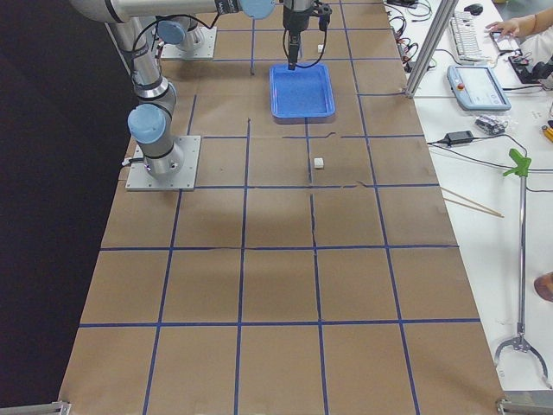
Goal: Assemble white blocks and place on blue tray
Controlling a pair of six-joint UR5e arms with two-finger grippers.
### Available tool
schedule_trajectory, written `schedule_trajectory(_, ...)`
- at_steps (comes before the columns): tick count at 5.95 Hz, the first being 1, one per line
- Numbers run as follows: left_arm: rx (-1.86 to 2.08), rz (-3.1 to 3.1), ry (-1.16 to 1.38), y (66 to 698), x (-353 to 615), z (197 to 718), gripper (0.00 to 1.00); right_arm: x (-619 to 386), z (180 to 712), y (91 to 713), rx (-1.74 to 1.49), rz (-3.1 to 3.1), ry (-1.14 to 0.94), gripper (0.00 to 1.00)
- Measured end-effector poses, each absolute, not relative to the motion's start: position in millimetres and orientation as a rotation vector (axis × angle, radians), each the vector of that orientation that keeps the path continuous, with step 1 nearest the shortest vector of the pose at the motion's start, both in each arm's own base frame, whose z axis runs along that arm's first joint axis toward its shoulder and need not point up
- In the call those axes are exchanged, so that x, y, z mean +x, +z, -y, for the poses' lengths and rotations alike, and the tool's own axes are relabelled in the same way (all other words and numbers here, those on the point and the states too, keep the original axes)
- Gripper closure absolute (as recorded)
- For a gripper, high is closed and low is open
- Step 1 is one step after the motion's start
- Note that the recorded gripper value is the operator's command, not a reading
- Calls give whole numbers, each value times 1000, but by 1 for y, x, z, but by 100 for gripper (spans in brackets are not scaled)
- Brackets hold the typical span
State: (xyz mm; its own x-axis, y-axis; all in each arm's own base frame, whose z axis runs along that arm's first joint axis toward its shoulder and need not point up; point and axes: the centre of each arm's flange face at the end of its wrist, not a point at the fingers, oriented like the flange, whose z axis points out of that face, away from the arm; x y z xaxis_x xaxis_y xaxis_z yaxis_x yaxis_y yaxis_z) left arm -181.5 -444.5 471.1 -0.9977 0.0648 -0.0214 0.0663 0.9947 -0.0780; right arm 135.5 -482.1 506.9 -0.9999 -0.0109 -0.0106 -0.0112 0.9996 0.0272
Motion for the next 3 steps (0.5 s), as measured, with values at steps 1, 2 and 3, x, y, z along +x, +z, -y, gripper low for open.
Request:
schedule_trajectory(1,104,-3118,-124,471,-181,445,0,132,483,506,-267,-3123,43,0)
schedule_trajectory(2,105,-3119,-122,471,-181,445,0,122,487,505,-513,-3092,48,0)
schedule_trajectory(3,106,-3121,-120,470,-181,445,0,103,494,502,-772,-3033,44,0)
